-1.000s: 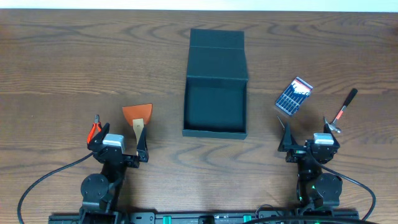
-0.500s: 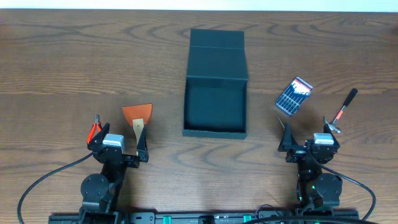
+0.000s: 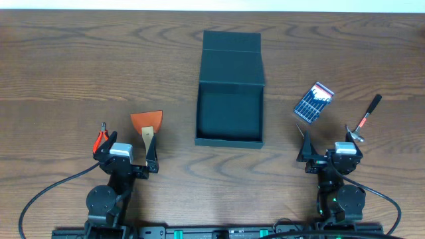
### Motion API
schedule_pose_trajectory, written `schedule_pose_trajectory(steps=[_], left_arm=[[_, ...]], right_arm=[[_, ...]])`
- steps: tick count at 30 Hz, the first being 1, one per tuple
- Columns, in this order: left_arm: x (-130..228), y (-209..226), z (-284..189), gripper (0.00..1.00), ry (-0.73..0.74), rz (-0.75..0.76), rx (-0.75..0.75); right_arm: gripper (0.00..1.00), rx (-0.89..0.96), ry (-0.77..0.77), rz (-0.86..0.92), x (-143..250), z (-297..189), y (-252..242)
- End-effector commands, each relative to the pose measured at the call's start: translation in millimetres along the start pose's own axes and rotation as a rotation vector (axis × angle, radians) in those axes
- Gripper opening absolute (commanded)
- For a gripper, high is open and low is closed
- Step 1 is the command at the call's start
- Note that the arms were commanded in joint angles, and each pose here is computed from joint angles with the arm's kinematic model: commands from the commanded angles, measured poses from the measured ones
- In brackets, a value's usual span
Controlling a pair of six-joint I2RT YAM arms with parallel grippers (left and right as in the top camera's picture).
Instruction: Pack container
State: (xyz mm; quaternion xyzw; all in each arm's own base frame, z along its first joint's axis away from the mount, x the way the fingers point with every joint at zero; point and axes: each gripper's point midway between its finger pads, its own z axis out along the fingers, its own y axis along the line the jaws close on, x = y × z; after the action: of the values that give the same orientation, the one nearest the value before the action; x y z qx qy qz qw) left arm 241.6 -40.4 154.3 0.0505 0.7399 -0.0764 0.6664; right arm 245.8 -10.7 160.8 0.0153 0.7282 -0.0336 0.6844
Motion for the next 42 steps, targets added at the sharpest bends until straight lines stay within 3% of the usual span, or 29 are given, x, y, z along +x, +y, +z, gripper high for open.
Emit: schedule_pose_trajectory(steps=[1,22,29,31,35,38,42], left_arm=[[15.1,-6.2,0.7,0.99,0.045,-0.004,0.037],[15.1,-6.2,0.7,0.98,0.045,-0.004,0.037],[15.1,-5.7,0.7,0.99,0.044,-0.004,0.034],[11.9,-3.6,0.9,0.99,0.031,-0.006,0.022],[16.3,-0.6,1.2,0.99,0.052,-0.155,0.0],[13.6,-0.6,0.6,0.99,0.058,-0.276,-0.005],[1.4,-8.0,-1.3,0.99,0.077,-0.295,0.032]], right_arm=[[0.99,0.007,0.005,-0.009,2.1,0.2,-1.1],[0.99,0.005,0.005,-0.008,2.1,0.2,-0.6],[0.99,-0.076,0.009,-0.005,3.1,-0.2,13.3],[0.99,-0.107,0.015,0.103,3.3,-0.7,18.7],[0.99,-0.14,0.021,0.261,-0.3,-1.9,24.4],[0.99,-0.169,0.011,0.257,-16.9,-5.9,28.5],[0.99,-0.163,0.081,0.213,-38.7,-12.7,27.3]])
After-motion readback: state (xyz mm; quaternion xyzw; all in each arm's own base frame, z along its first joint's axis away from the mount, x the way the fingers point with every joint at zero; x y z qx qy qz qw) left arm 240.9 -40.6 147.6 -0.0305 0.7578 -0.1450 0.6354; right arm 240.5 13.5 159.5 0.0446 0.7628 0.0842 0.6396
